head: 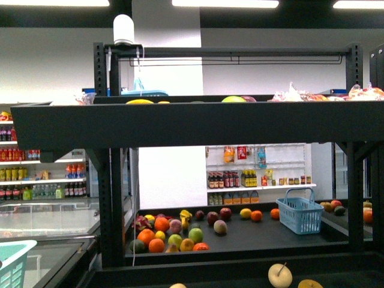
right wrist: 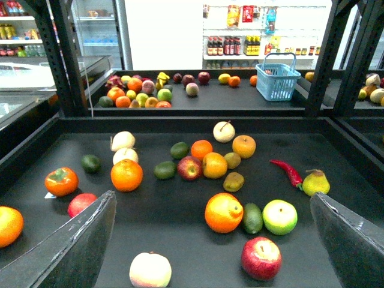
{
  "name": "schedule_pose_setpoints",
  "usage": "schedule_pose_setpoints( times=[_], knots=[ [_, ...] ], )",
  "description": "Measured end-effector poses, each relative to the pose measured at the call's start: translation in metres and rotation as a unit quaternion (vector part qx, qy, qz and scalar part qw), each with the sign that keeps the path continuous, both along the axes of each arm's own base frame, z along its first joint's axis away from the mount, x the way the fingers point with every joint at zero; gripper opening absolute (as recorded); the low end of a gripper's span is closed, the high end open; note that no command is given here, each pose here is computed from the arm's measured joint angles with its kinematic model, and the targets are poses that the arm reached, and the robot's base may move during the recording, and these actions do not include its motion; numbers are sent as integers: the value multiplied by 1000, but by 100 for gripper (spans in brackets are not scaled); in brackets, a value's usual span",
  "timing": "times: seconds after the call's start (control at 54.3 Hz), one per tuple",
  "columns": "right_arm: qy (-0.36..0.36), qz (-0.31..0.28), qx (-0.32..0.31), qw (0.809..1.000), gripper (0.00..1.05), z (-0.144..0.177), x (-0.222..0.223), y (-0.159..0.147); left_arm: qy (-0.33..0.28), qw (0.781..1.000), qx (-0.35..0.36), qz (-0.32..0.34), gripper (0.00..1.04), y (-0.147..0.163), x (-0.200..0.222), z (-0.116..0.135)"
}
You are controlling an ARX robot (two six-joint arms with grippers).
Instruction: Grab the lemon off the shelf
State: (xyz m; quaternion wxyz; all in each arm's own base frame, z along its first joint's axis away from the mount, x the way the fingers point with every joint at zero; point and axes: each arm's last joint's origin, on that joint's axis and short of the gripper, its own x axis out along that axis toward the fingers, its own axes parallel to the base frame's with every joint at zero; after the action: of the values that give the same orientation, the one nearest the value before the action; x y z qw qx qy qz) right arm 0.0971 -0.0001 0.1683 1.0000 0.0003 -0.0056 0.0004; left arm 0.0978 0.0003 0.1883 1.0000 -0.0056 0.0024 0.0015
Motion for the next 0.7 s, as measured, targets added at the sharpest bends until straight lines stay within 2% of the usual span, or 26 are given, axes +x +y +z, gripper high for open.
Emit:
schedule_pose_setpoints(
  times=[0.35, 0.423, 0.608, 0.626, 0.7],
  knots=[
    [0, 0, 0, 1000, 97, 0, 0, 0, 0, 1000, 0, 0, 3, 0, 0, -12],
    [0, 0, 0, 1000, 97, 0, 0, 0, -2, 1000, 0, 1, 3, 0, 0, -21],
    [0, 0, 0, 1000, 97, 0, 0, 0, -4, 1000, 0, 0, 3, 0, -1, -21],
    [0, 0, 0, 1000, 97, 0, 0, 0, -4, 1000, 0, 0, 3, 0, -1, -21],
    [0, 0, 0, 1000, 97, 0, 0, 0, -4, 1000, 0, 0, 17, 0, -1, -21]
  ],
)
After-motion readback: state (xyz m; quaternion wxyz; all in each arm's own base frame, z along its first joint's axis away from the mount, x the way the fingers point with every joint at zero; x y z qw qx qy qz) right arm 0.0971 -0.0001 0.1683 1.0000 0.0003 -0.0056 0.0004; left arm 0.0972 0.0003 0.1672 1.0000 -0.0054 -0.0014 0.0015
